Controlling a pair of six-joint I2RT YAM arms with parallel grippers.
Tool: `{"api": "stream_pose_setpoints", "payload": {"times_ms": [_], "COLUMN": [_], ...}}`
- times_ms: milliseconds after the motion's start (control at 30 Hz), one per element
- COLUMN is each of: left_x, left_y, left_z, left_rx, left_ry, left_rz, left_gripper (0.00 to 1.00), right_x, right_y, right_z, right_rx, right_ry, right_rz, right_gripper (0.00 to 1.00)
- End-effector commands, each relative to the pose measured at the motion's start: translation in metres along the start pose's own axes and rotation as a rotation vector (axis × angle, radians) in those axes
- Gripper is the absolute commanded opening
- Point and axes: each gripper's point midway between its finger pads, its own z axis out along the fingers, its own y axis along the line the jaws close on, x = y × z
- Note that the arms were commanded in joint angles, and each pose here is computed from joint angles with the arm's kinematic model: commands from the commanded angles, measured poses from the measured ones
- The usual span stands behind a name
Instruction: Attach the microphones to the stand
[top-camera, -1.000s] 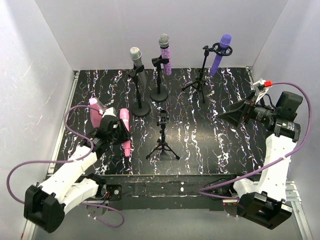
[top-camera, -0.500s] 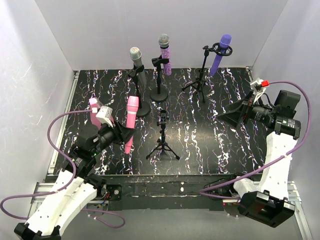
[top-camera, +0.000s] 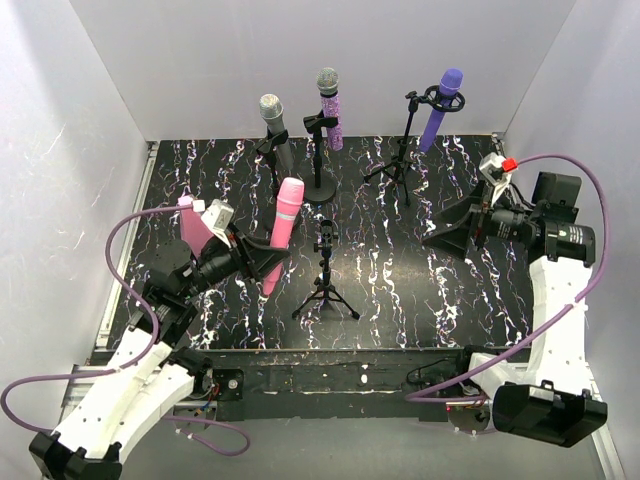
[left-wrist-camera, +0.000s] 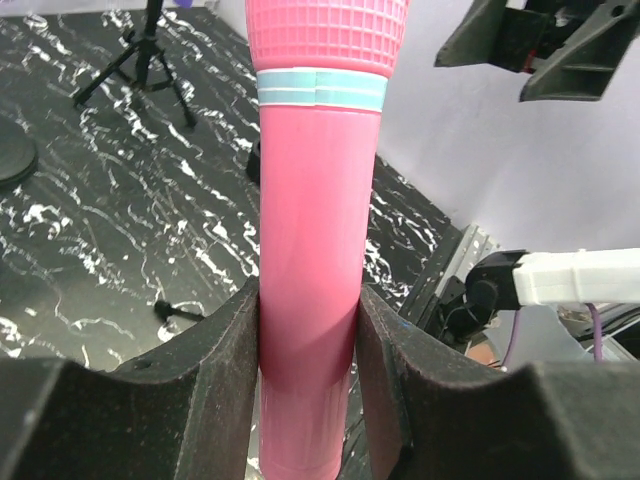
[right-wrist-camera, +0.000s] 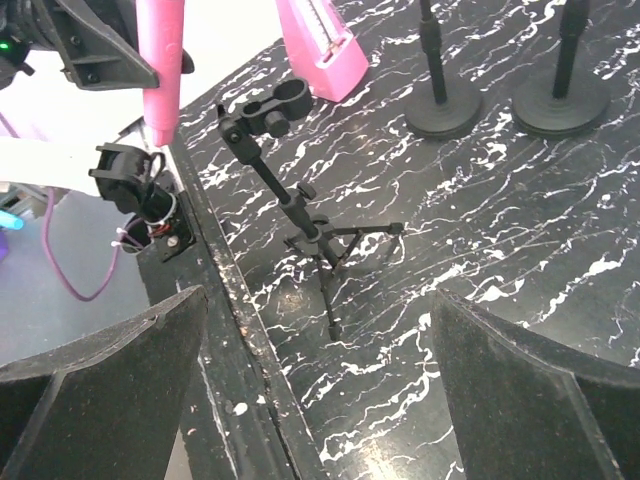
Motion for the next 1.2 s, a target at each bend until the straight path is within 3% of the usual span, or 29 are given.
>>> {"api": "stream_pose_setpoints", "payload": {"times_ms": [0, 500, 900, 1167], "left_x": [-0.047, -0.086, -0.069, -0.068], "left_y": [-0.037, -0.058, -0.086, -0.096], "left_z": [0.003, 0.026, 0.064, 0.085], "left_rx": [0.153, 0.3, 0.363, 0.37], "left_ry": [-0.121, -0.217, -0.158, -0.184], "left_rz": [0.062, 0.049, 0.077, 0.07], "left_gripper": [0.0, 0.0, 0.0, 0.0], "right_x": [-0.015, -0.022, -0.046, -0.063], "right_y": [0.022, 0.042, 0.074, 0.084], "right_z": [0.003, 0.023, 0.049, 0.048], "right_rx": [-0.103, -0.183, -0.335, -0.377], "right_ry": [-0.002, 0.047, 0.084, 0.054], "right_rz": [-0.022, -0.065, -0.064, -0.004], "right_gripper": [0.98, 0.98, 0.98, 0.98]}}
